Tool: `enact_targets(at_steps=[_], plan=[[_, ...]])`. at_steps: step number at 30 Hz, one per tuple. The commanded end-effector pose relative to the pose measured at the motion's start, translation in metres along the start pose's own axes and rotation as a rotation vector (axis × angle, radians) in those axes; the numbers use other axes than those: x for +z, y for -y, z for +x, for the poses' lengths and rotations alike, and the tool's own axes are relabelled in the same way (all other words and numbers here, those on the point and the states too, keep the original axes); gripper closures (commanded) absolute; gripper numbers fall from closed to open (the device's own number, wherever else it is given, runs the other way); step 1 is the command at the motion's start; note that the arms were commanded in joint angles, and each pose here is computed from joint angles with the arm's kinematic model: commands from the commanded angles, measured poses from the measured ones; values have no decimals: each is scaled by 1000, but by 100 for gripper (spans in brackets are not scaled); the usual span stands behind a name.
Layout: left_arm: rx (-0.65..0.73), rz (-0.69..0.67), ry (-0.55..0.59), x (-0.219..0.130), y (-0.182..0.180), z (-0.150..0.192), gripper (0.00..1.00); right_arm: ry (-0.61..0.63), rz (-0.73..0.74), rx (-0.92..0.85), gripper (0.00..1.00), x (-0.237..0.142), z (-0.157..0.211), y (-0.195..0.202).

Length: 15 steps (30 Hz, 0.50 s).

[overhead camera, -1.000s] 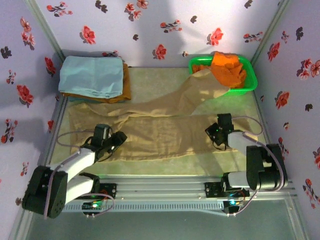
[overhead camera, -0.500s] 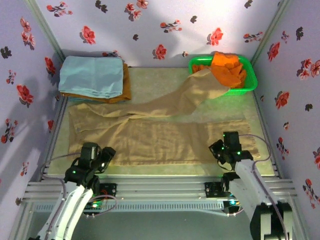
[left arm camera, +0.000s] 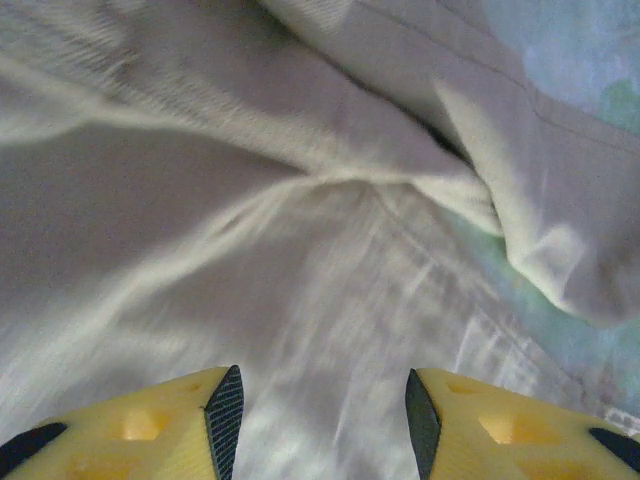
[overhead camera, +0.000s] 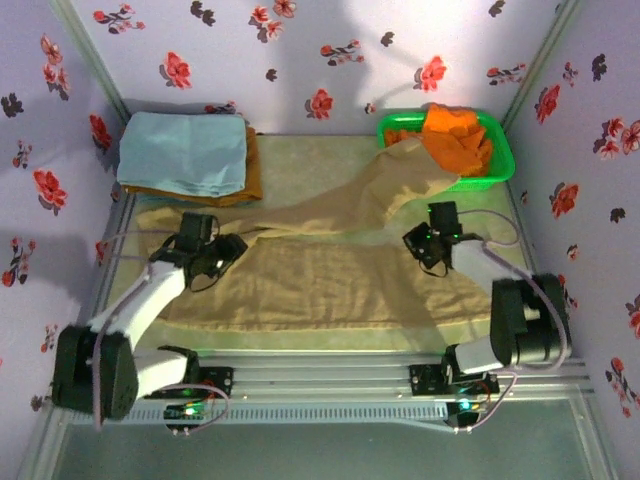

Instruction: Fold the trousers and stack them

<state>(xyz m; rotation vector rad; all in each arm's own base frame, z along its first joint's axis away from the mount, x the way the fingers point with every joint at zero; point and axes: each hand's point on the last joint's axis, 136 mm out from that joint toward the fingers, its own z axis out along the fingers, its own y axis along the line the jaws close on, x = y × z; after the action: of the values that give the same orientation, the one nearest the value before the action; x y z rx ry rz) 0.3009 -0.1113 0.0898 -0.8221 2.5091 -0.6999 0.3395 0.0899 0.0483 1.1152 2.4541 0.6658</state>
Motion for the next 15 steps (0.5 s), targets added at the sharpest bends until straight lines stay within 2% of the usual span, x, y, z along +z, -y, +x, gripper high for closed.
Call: enact_targets(at_steps=[1,4,8,11,15], plan=[[54,51,34,26,14,-15,52,86,-14,97,100,23,-14,-7],[40,-29,57,40,-17,-15,53,59,27,137,100,42,-2,24],[-50,-98,47,43,-68,0,55,18,65,121,100,40,18,55],[-139,-154,-27,41,-100,24,61,-30,143,39,100,35,32,72],[-240,-193,-158,38,-127,54,65,-92,244,-20,100,19,47,97]])
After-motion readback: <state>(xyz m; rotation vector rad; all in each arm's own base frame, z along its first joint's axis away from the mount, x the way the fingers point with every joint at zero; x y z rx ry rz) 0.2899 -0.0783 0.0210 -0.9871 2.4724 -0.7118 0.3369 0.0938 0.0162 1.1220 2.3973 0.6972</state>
